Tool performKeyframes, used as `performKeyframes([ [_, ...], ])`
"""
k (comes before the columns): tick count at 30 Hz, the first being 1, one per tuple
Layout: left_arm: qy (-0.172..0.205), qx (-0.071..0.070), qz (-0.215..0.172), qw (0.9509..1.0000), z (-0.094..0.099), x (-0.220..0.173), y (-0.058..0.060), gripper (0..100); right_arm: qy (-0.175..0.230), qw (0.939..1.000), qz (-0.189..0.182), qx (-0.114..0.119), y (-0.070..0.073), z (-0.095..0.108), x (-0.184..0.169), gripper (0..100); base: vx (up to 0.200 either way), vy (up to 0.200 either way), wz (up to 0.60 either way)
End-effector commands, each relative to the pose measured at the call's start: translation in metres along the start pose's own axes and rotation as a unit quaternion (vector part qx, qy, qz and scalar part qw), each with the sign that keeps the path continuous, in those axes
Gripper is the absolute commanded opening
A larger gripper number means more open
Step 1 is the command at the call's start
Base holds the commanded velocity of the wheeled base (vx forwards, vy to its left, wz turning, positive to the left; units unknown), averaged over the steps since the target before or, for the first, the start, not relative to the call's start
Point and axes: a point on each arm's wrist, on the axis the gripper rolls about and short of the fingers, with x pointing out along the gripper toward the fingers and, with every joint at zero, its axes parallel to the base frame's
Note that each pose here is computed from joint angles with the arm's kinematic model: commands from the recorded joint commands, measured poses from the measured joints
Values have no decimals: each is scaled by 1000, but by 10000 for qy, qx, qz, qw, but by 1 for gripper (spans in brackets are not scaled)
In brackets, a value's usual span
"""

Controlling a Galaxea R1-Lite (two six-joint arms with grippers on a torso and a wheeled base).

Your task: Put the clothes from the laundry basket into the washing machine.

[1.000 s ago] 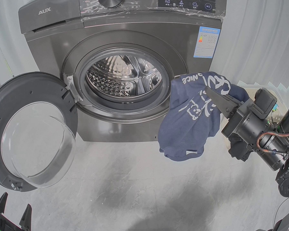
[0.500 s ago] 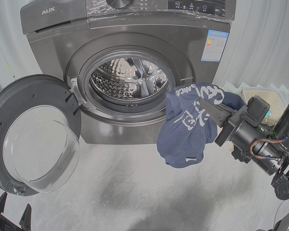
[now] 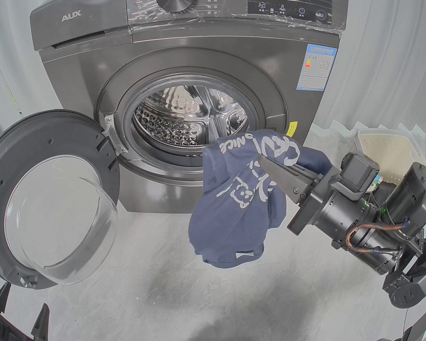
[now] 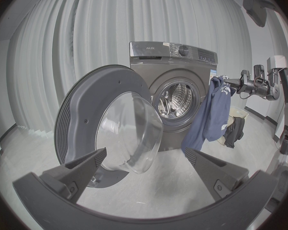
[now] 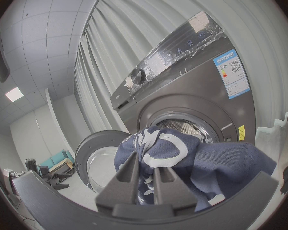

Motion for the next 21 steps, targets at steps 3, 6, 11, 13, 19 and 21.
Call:
performKeyframes([
  [3, -1329, -315, -83, 9906, 75, -23, 2, 100, -96, 9999, -106, 15, 0, -9, 9, 0, 0, 0, 0],
  [6, -943, -286, -597, 9933, 101, -7, 2, 100, -142, 9999, -66, 25, 2, -9, 15, 0, 0, 0, 0],
  [11, 199, -611, -1635, 9845, 95, 33, -2, 100, -362, 9993, -32, 42, 4, -4, 29, 0, 0, 0, 0],
  [13, 483, -696, -2013, 9758, 97, 48, -3, 100, -387, 9992, -73, 41, 2, -9, 37, 0, 0, 0, 0],
  [19, 1068, -744, -2996, 9451, 96, 92, -13, 100, -625, 9978, -222, 76, 1, -5, 49, 0, 0, 0, 0],
  [21, 1289, -750, -3337, 9308, 92, 102, -21, 100, -697, 9973, -228, 71, 0, -3, 50, 0, 0, 0, 0],
])
